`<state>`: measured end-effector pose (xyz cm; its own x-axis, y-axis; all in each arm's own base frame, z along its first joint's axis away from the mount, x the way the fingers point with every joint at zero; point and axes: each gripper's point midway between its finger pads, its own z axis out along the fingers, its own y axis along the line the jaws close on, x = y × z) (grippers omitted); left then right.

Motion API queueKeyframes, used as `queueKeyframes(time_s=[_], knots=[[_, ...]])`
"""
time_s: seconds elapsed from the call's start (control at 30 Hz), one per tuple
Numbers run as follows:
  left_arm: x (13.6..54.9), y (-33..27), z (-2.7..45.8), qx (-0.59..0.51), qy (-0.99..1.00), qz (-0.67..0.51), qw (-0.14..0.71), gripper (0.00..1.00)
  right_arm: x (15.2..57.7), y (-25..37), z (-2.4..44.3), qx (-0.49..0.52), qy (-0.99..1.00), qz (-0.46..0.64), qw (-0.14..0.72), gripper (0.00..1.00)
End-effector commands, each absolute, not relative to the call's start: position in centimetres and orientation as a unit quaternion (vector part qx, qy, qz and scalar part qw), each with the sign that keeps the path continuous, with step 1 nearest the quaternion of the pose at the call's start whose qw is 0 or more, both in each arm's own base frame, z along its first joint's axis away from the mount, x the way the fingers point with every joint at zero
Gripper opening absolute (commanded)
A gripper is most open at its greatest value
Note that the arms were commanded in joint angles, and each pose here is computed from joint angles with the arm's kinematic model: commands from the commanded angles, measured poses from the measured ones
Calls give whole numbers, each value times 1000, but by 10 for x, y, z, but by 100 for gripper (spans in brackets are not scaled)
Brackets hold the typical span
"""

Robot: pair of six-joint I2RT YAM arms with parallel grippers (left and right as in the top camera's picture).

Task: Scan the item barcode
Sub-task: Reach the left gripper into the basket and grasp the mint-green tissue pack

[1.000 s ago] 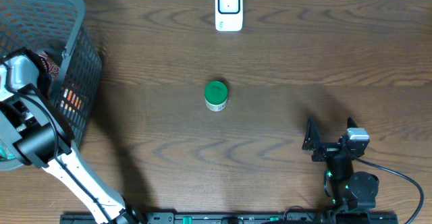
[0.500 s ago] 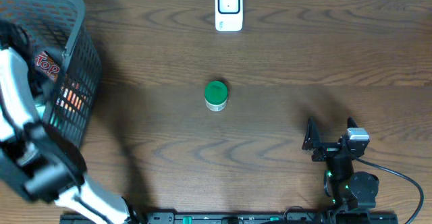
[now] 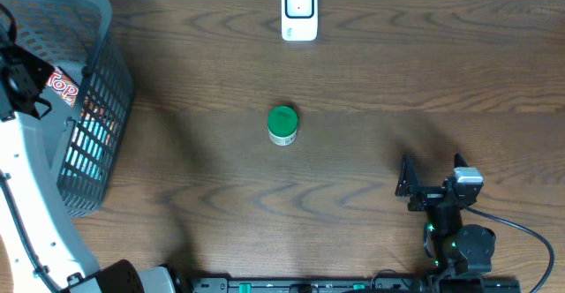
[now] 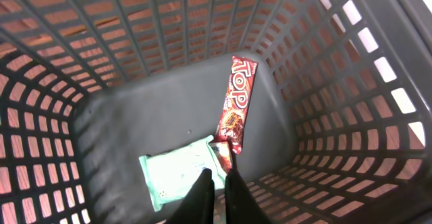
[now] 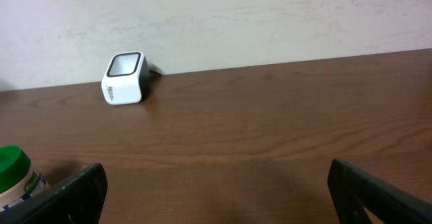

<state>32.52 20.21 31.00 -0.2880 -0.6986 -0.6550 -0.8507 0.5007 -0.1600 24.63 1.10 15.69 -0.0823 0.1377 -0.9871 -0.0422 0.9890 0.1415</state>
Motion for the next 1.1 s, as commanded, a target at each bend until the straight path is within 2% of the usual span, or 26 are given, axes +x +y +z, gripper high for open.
queueKeyframes(time_s=[0.0, 0.03, 0.07, 0.1, 0.2, 0.43, 0.5, 0.77, 1.07], knots=[[327, 205, 289, -485, 808, 119, 313, 55, 246, 12, 156, 31, 733, 68, 676, 99], [329, 206, 280, -486, 811, 120, 302, 66, 246, 12, 156, 31, 733, 68, 676, 99], [330, 206, 271, -487, 815, 121, 289, 71, 246, 12, 156, 31, 733, 68, 676, 99], [332, 207, 263, -487, 819, 122, 279, 83, 246, 12, 156, 31, 733, 68, 676, 99], [336, 211, 237, -487, 829, 128, 242, 92, 246, 12, 156, 31, 733, 68, 676, 99], [335, 212, 165, -510, 840, 135, 126, 100, 246, 12, 156, 31, 733, 68, 676, 99], [332, 210, 147, -542, 823, 134, 99, 99, 246, 12, 156, 31, 733, 68, 676, 99], [342, 201, 110, -617, 778, 95, 65, 98, 246, 12, 156, 31, 733, 68, 676, 99], [341, 201, 68, -620, 777, 109, 16, 98, 246, 12, 156, 31, 733, 68, 676, 99]])
